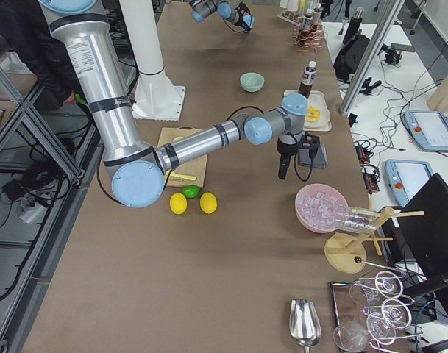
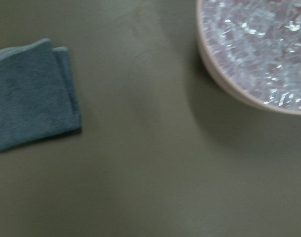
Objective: Pour ice into bowl
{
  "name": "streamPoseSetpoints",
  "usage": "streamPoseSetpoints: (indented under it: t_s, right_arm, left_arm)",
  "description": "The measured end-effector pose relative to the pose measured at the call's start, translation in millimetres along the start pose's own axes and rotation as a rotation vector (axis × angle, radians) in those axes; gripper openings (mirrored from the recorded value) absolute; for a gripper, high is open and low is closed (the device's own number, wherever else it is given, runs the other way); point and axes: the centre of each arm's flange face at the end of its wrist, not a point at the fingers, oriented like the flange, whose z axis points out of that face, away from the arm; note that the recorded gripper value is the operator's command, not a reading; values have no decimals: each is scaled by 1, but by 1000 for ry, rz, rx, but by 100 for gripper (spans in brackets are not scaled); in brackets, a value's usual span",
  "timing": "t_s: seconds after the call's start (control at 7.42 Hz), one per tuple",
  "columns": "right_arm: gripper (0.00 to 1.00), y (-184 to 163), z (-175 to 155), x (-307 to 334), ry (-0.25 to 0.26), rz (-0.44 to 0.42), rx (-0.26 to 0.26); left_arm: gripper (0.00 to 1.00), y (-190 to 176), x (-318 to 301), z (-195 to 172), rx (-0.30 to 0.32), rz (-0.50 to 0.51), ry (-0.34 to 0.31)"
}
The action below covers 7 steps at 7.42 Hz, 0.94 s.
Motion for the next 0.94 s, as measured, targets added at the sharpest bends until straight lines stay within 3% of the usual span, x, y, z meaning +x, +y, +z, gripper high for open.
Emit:
streamPoseSetpoints:
  t_s: [0.4,0.94]
  right_arm:
    - [99,70,-5,-173,46,-7,32]
    - [99,220,4,-339,-5,-52,56]
  left_arm:
    - [97,2,3,-3,0,3,8]
    - [97,-18,2,-34,-54,22,49]
